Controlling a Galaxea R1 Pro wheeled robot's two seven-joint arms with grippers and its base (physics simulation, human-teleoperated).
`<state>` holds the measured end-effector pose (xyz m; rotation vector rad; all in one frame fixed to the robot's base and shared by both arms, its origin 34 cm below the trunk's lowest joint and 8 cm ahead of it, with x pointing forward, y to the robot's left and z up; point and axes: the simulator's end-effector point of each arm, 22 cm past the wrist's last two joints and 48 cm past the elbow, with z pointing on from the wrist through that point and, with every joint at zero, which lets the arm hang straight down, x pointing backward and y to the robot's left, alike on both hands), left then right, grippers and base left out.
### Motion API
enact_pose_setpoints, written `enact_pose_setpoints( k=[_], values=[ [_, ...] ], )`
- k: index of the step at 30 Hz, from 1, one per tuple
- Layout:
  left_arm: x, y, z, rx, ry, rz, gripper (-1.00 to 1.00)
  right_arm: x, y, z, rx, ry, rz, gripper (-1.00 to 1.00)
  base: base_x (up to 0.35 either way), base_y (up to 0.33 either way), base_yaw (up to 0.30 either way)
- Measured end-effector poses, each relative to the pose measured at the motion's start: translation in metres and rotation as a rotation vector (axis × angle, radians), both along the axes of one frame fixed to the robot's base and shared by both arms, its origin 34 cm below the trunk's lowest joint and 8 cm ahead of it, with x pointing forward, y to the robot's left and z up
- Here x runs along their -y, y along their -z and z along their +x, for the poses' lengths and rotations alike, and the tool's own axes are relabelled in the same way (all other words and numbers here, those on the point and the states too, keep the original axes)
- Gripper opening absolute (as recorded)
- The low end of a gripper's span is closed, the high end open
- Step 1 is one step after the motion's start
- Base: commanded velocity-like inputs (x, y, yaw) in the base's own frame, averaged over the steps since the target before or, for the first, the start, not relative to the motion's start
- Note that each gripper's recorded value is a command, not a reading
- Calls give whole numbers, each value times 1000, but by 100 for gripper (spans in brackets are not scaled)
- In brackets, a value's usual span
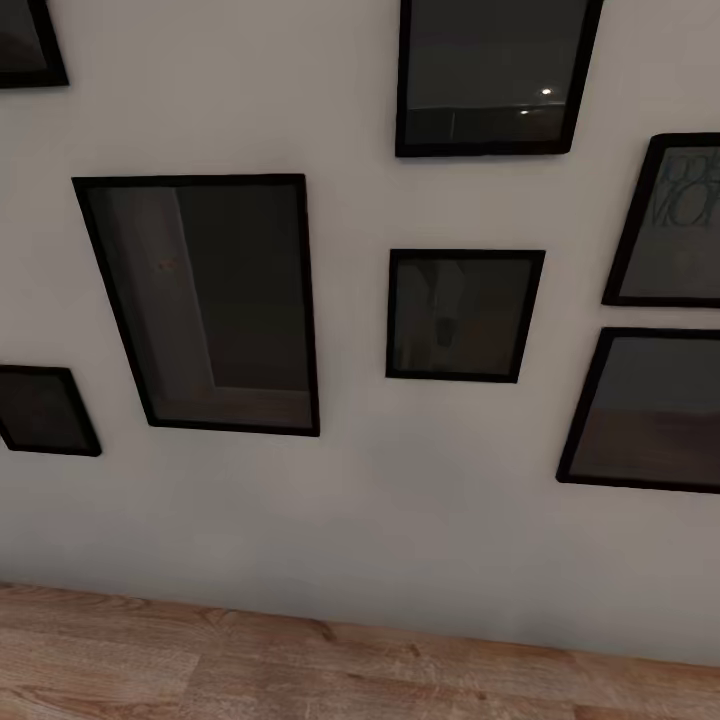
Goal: Pick up the two gym shoes and the two sandals from the corridor floor and place them onto the hallstand (shoe rack) in the corridor, making sure they are on the rack and not on the floor. Arrange them so the two gym shoes are next to each other and the two sandals are next to each other.
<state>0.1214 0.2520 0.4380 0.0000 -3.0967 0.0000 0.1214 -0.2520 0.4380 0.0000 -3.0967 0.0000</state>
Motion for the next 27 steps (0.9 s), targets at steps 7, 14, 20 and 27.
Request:
enact_pose_setpoints(
  k=[7,14,20,27],
  values=[
    [4,0,1,5,-7,-6,100,-21,0,15,29,-2,25,100,0,0,0],
    [8,0,2,6,-7,-11,100,-29,0,21,41,0,34,100,0,0,0],
    [12,0,3,9,-6,-16,100,-29,0,22,44,1,35,100,0,0,0],
    [13,0,20,56,-5,-17,100,-29,0,26,53,2,35,100,0,0,0]
  ],
)
